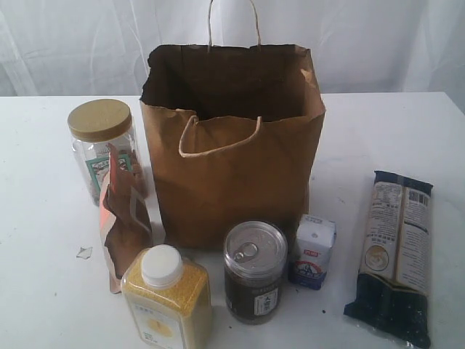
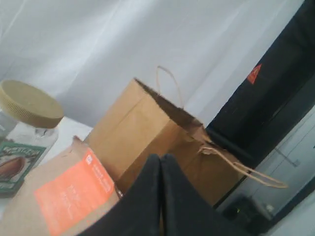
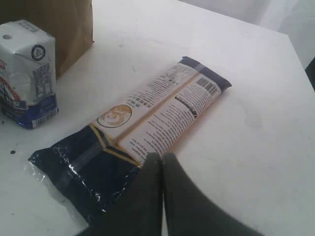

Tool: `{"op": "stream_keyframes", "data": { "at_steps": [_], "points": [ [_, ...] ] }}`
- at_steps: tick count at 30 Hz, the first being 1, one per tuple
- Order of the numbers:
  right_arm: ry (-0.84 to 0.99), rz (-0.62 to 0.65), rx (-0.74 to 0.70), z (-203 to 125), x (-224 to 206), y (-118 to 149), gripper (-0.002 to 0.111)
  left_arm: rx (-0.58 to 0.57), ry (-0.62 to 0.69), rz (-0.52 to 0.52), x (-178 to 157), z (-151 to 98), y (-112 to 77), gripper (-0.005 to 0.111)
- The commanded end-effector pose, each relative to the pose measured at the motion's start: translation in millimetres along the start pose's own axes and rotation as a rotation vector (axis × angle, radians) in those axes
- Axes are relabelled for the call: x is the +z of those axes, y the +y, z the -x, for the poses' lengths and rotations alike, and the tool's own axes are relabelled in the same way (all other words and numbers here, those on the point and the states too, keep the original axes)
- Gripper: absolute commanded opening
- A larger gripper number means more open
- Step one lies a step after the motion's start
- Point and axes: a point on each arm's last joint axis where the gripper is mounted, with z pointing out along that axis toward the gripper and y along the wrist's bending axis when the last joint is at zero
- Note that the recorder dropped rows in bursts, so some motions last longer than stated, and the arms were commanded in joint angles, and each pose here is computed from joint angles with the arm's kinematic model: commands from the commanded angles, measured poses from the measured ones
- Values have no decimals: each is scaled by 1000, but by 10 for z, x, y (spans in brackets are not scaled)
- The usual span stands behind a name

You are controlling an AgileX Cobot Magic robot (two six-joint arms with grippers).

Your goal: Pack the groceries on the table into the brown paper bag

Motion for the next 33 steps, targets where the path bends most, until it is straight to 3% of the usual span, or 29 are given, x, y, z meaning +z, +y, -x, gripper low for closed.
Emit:
{"op": "stream_keyframes", "data": {
  "at_steps": [1,3,6,10,12,13,16,20,22,27,33],
  "points": [
    [-4,-2,-16,-9,3,1,0,140,49,176,29,293,-123,0],
    [-4,-2,-16,-9,3,1,0,193,46,284,60,474,-168,0],
    [-4,-2,-16,-9,3,1,0,285,82,339,211,641,-265,9],
    [-4,-1,-14,-9,3,2,0,412,154,374,502,785,-362,45],
    [-4,-1,-14,-9,3,2,0,443,213,452,670,842,-351,67],
    [-4,-1,-14,-9,3,2,0,443,245,501,761,867,-336,72],
    [-4,-1,-14,-9,3,2,0,512,349,580,1062,902,-306,73],
    [-4,-1,-14,-9,3,2,0,547,500,574,1476,926,-368,73],
    [-4,-1,-14,-9,3,2,0,543,637,574,1670,899,-396,73],
    [-4,-1,-14,-9,3,2,0,547,923,462,2013,856,-553,73],
    [-4,-1,-14,-9,3,2,0,593,951,494,2146,989,-615,73]
  ]
}}
